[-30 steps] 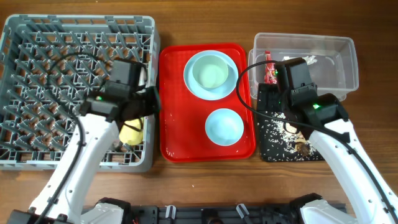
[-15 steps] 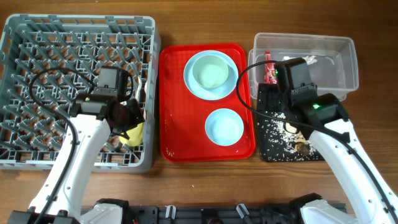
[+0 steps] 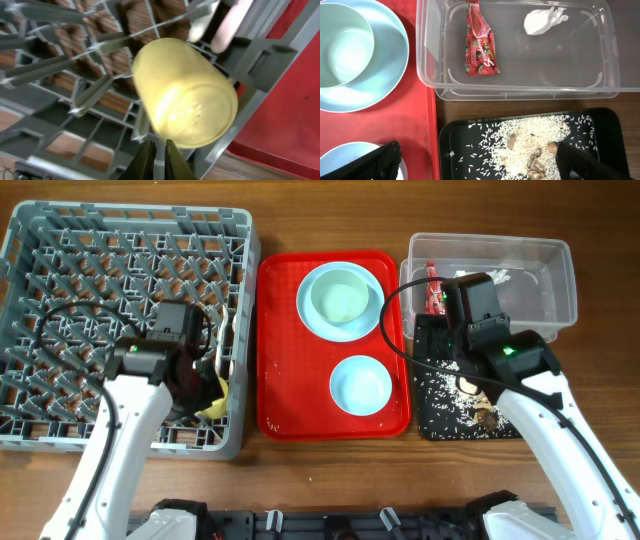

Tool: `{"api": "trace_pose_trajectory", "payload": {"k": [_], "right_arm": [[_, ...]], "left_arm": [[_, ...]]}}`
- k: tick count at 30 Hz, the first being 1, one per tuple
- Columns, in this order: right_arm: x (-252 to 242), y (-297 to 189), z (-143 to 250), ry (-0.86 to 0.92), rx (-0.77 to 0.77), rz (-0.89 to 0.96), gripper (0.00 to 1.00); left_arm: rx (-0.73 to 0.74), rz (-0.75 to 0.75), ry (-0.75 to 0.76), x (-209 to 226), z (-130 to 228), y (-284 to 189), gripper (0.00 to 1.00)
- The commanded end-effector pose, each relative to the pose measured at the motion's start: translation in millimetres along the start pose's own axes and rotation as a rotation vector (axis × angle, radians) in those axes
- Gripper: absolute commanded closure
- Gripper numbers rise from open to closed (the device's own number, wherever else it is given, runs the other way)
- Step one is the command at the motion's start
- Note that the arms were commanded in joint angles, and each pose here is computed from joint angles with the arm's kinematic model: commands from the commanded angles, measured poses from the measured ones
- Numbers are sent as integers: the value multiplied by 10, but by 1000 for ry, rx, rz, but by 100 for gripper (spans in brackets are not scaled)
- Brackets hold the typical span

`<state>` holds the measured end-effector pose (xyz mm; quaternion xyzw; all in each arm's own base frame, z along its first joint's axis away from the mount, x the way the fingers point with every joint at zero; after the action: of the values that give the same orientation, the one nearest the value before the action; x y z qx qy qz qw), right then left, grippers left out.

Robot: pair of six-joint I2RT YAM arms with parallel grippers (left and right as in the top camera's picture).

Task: Sort waste into correct bins and load items into the dishwasher rack
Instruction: 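Move the left gripper to the light-blue plate on the red tray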

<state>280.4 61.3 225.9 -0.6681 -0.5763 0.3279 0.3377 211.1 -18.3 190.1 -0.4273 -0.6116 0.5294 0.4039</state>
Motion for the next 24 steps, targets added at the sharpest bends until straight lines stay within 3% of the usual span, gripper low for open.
{"api": "trace_pose_trajectory", "payload": {"k": [1, 3, 5, 9, 15, 22, 24], "right_arm": [[-21, -16, -30, 21, -15, 14, 0], [-21, -16, -30, 21, -15, 14, 0], [-21, -16, -30, 21, -15, 14, 0], [-21, -16, -30, 21, -15, 14, 0], [-21, -16, -30, 21, -15, 14, 0], [-21, -16, -30, 21, -15, 14, 0], [-21, -16, -30, 21, -15, 14, 0]], "left_arm": [[-136, 48, -36, 19, -93, -335, 80], [-167, 182, -30, -99, -108, -463, 78], [-190, 454, 23, -393, -124, -632, 60], [-241, 686, 165, -829, -165, -808, 49], [-184, 668, 322, -1455, -33, -572, 48], [-41, 545, 460, -2112, 213, 142, 48], [-3, 526, 498, -2287, 307, 372, 52]]}}
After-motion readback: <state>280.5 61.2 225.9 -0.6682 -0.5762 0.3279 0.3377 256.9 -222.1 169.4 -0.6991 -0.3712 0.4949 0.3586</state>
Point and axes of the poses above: each gripper's point midway between its finger pads, its own y axis out along the fingers, its own x axis along the line the jaws close on, z = x × y, the point moved 7 cm from there along -y, back along the fingers, and after that the axes turned 4 degrees about y, right-handed, at the moved point
